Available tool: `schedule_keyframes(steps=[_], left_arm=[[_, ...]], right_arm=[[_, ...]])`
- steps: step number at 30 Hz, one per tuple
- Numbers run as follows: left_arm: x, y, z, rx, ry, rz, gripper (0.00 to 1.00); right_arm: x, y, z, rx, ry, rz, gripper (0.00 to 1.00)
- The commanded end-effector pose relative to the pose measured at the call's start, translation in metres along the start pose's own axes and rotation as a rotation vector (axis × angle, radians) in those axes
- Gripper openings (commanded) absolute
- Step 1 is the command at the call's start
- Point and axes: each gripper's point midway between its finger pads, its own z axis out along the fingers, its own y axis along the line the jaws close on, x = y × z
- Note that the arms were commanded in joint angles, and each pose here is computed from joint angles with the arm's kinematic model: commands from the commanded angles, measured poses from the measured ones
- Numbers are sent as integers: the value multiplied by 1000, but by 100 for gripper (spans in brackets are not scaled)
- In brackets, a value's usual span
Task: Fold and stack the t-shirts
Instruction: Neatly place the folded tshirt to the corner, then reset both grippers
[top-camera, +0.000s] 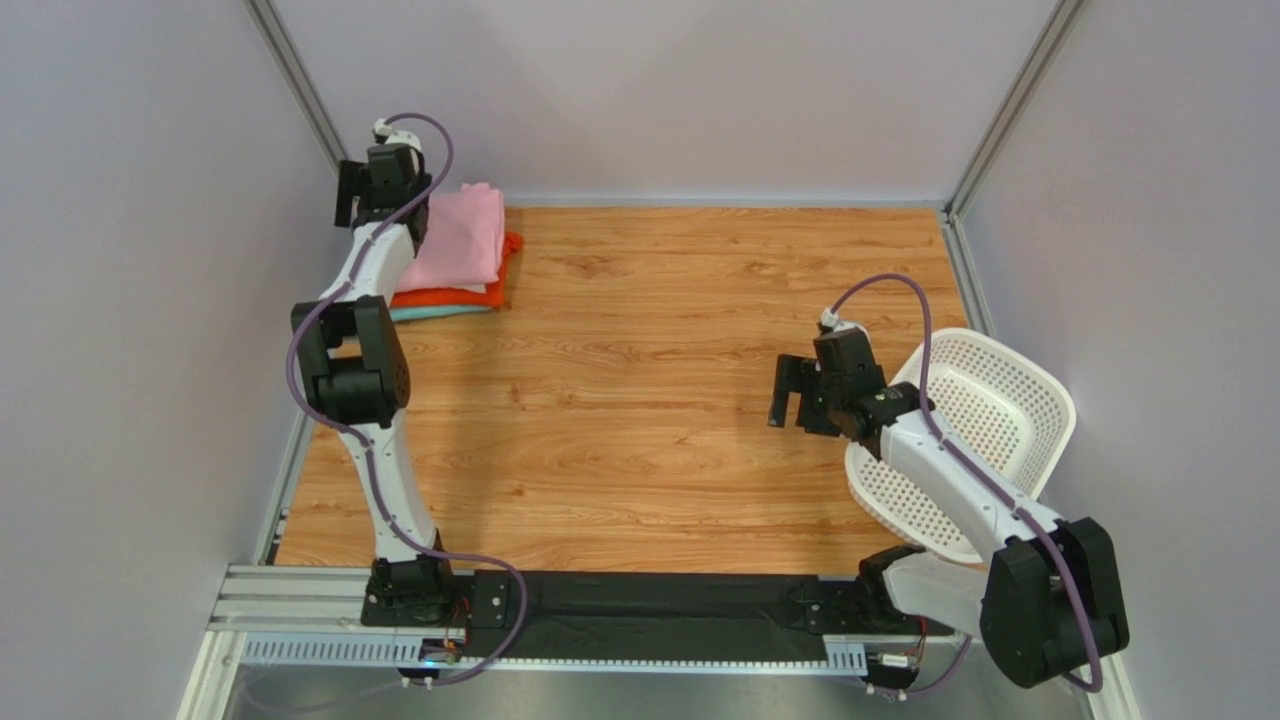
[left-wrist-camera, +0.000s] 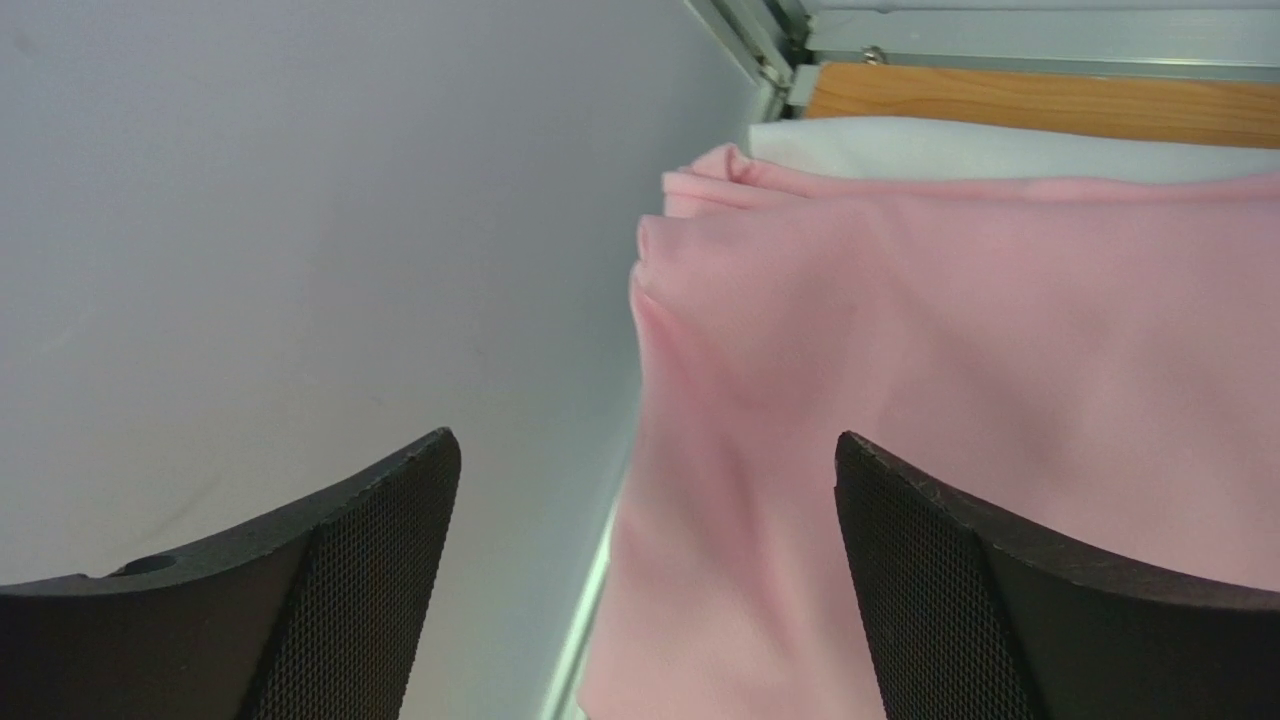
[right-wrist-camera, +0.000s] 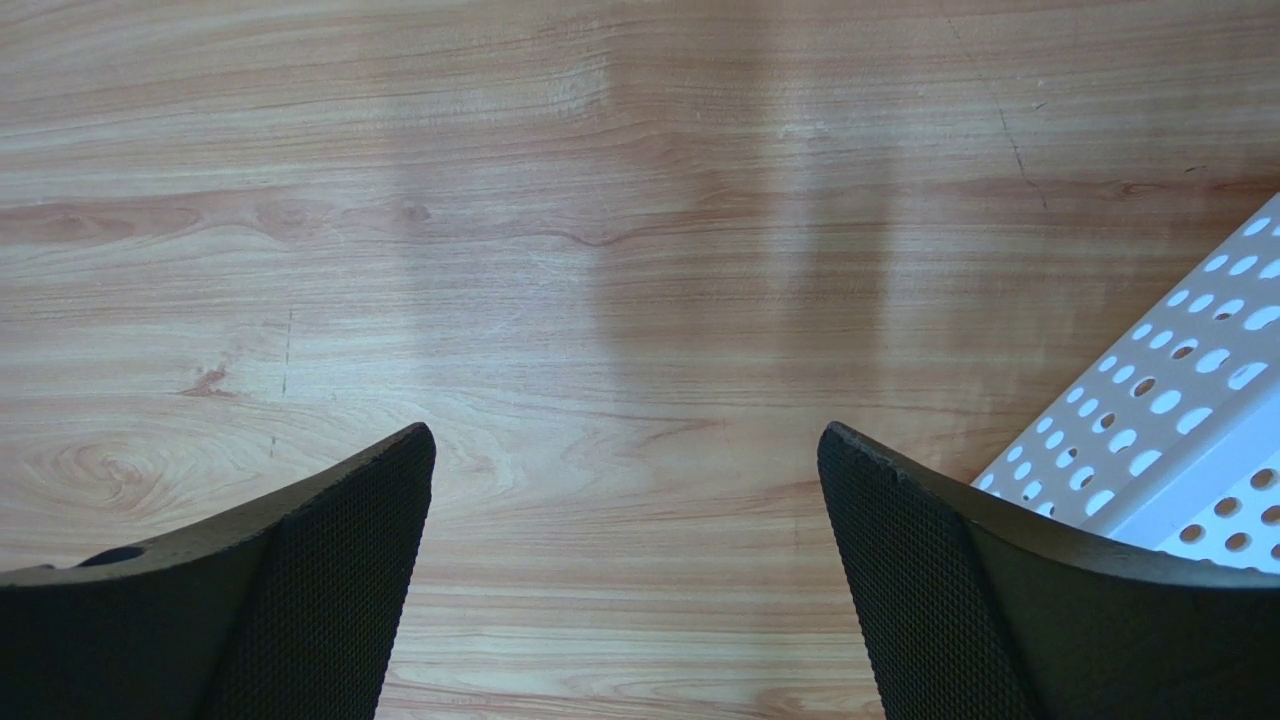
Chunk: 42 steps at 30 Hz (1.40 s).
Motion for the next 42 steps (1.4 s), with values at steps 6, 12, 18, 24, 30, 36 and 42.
schedule_keyframes(steps=[6, 12, 18, 24, 30, 36, 42], left_arm=[[-88, -1, -111, 289, -172, -321, 100], [-128, -33, -200, 443, -270, -385, 100], [-128, -60, -283, 695, -263, -509, 100], [-48, -87, -345, 858, -84, -654, 100], [59, -115, -380, 850, 20, -579, 100], [139, -105, -379, 767, 84, -530, 100], [173, -86, -374, 691, 89, -528, 100]], right_arm=[[-25, 10, -24, -61, -108, 21, 100], [-25, 19, -33, -115, -109, 24, 100], [-24, 16, -45, -128, -148, 23, 100], [-23, 17, -51, -148, -173, 22, 100], [-24, 15, -52, -147, -188, 31, 100], [-23, 20, -50, -173, -192, 25, 100], [-24, 26, -52, -214, -210, 19, 100]])
